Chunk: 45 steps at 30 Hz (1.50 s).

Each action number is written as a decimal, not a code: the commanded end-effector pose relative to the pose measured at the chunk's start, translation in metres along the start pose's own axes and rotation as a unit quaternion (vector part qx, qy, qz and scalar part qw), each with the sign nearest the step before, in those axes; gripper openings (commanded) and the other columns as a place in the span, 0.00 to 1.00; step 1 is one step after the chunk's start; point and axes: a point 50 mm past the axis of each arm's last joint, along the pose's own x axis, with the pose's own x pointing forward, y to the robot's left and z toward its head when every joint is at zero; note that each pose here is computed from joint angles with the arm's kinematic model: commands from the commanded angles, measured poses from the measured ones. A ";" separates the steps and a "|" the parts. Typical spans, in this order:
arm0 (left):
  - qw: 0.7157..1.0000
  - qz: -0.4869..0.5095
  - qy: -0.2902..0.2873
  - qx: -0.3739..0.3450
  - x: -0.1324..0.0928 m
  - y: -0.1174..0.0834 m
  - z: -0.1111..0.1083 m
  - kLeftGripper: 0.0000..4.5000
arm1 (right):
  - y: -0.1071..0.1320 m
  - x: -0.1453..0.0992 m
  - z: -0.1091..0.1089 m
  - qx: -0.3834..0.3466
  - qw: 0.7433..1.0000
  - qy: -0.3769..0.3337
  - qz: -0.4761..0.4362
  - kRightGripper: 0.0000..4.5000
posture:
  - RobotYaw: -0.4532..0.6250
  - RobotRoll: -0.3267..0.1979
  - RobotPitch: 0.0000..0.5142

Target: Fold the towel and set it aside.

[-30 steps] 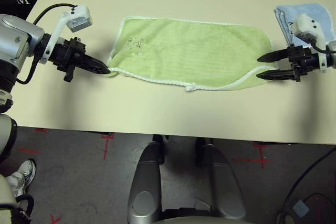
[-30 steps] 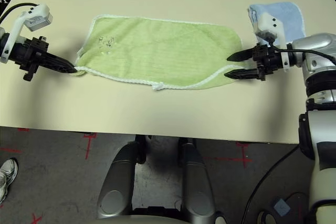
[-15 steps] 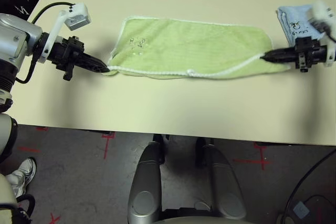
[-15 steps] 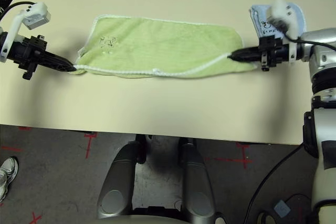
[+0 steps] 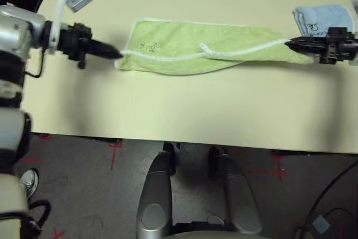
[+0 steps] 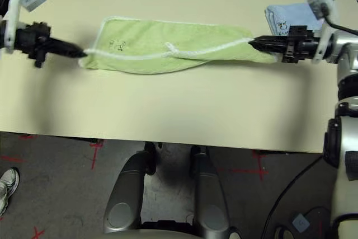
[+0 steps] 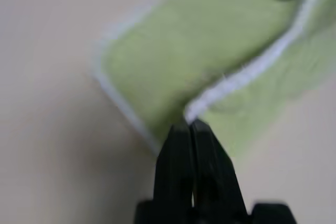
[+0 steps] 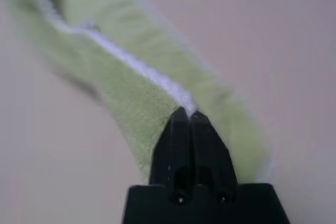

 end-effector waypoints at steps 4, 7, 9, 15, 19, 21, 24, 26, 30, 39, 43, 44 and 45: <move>0.949 0.248 -0.192 0.020 -0.020 0.031 0.068 0.00 | -0.039 -0.005 0.083 -0.055 0.937 -0.178 -0.295 0.00 | 0.48 0.62 0.71; 0.912 0.308 -0.270 0.014 -0.039 0.039 0.097 0.00 | -0.043 -0.013 0.105 -0.062 0.915 -0.243 -0.316 0.00 | 0.48 0.62 0.70; 0.904 0.313 -0.291 0.012 -0.043 0.040 0.100 0.00 | -0.038 -0.009 0.099 -0.066 0.928 -0.240 -0.278 0.00 | 0.48 0.62 0.71; 0.976 0.160 -0.146 0.033 -0.020 0.028 0.041 0.00 | -0.011 -0.001 0.037 -0.069 0.986 -0.136 -0.072 0.00 | 0.48 0.62 0.73; 0.987 -0.095 0.121 0.037 -0.030 0.009 -0.040 0.00 | 0.012 -0.024 -0.038 -0.069 0.986 0.093 0.120 0.00 | 0.48 0.62 0.74; 0.984 -0.128 0.121 0.019 -0.032 0.005 -0.040 0.00 | 0.013 -0.027 -0.041 -0.066 0.983 0.105 0.134 0.00 | 0.48 0.62 0.74; 0.974 -0.183 0.135 -0.002 -0.037 0.000 -0.035 0.00 | 0.013 -0.032 -0.040 -0.091 0.977 0.116 0.156 0.00 | 0.48 0.62 0.74; 0.969 -0.201 0.140 -0.012 -0.039 -0.001 -0.031 0.00 | 0.012 -0.033 -0.039 -0.102 0.974 0.122 0.162 0.00 | 0.48 0.62 0.74; 0.964 -0.227 0.139 -0.025 -0.044 -0.003 -0.022 0.00 | 0.010 -0.036 -0.036 -0.111 0.973 0.119 0.167 0.00 | 0.48 0.62 0.73; 0.964 -0.235 0.115 -0.050 -0.046 -0.005 -0.004 0.00 | 0.008 -0.036 -0.030 -0.063 0.984 0.062 0.157 0.00 | 0.49 0.62 0.73; 0.963 -0.235 0.120 -0.052 -0.045 -0.006 -0.008 0.00 | 0.011 -0.037 -0.030 -0.034 0.976 0.069 0.206 0.25 | 0.49 0.62 0.73; 0.963 -0.236 0.121 -0.052 -0.045 -0.006 -0.008 0.00 | 0.012 -0.038 -0.030 -0.030 0.973 0.073 0.216 0.31 | 0.49 0.62 0.73; 0.963 -0.236 0.122 -0.053 -0.045 -0.006 -0.009 0.00 | 0.013 -0.038 -0.031 -0.032 0.969 0.083 0.230 0.42 | 0.49 0.62 0.73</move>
